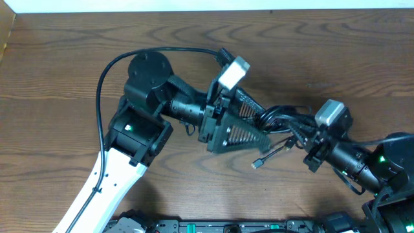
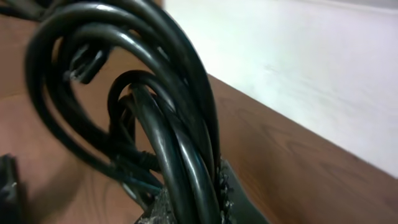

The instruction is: Untangle cables

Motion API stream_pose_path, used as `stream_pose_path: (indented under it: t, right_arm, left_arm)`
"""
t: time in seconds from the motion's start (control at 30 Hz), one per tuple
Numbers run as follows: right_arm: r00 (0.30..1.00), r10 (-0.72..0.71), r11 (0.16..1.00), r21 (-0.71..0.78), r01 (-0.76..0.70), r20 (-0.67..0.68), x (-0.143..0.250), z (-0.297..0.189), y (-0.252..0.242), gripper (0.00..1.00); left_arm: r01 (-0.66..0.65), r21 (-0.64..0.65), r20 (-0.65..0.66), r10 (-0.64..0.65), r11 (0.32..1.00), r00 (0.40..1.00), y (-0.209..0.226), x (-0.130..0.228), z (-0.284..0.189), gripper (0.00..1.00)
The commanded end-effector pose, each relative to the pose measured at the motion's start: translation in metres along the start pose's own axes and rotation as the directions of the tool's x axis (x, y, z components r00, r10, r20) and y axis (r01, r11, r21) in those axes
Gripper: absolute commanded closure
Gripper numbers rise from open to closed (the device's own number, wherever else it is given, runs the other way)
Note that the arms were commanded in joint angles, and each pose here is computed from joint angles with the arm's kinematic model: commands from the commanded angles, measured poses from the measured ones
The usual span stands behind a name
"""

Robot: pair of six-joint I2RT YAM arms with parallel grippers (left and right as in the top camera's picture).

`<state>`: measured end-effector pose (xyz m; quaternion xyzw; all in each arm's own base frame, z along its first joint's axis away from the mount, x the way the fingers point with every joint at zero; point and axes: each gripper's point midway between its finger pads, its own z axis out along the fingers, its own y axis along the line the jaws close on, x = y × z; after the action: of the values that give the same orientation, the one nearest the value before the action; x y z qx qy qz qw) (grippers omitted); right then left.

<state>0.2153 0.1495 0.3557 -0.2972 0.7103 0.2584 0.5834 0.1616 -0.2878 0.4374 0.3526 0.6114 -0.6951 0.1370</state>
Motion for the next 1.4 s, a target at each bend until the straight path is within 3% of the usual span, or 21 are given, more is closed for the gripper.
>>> stream_pose_path:
  t: [0.0, 0.27, 0.63, 0.83, 0.93, 1.0, 1.37]
  right_arm:
    - [0.998, 0.067, 0.981, 0.181, -0.065, -0.010, 0.004, -0.003, -0.031, 0.99]
    - [0.995, 0.094, 0.957, 0.278, -0.084, -0.022, 0.010, -0.007, -0.047, 0.99]
    - [0.992, 0.123, 0.938, 0.331, -0.105, -0.035, 0.016, -0.010, -0.056, 0.99]
    - [0.989, 0.136, 0.932, 0.345, -0.108, -0.058, 0.023, -0.011, -0.057, 0.99]
    - [0.989, 0.136, 0.933, 0.345, -0.108, -0.059, 0.023, -0.010, -0.058, 0.99]
    - [0.988, 0.139, 0.933, 0.343, -0.109, -0.063, 0.024, -0.009, -0.058, 0.99]
    - [0.987, 0.144, 0.962, 0.245, -0.122, -0.075, 0.025, -0.004, -0.041, 0.99]
  left_arm:
    - [0.051, -0.094, 0.090, -0.042, 0.994, 0.995, 0.016, -0.012, -0.003, 0.05]
    - [0.197, -0.407, 0.241, -0.102, 0.892, 0.965, 0.088, -0.009, -0.021, 0.05]
    - [0.047, -0.612, 0.201, 0.097, 0.790, 0.975, 0.112, -0.008, -0.012, 0.04]
    - [-0.115, -0.625, 0.088, 0.217, 0.772, 0.972, 0.106, -0.001, 0.007, 0.05]
    - [-0.118, -0.658, 0.090, 0.234, 0.744, 0.968, 0.110, -0.003, 0.007, 0.11]
    - [-0.115, -0.683, 0.100, 0.248, 0.722, 0.963, 0.111, -0.006, 0.003, 0.20]
    - [-0.134, -0.687, 0.133, 0.305, 0.715, 0.943, 0.106, -0.021, 0.003, 0.29]
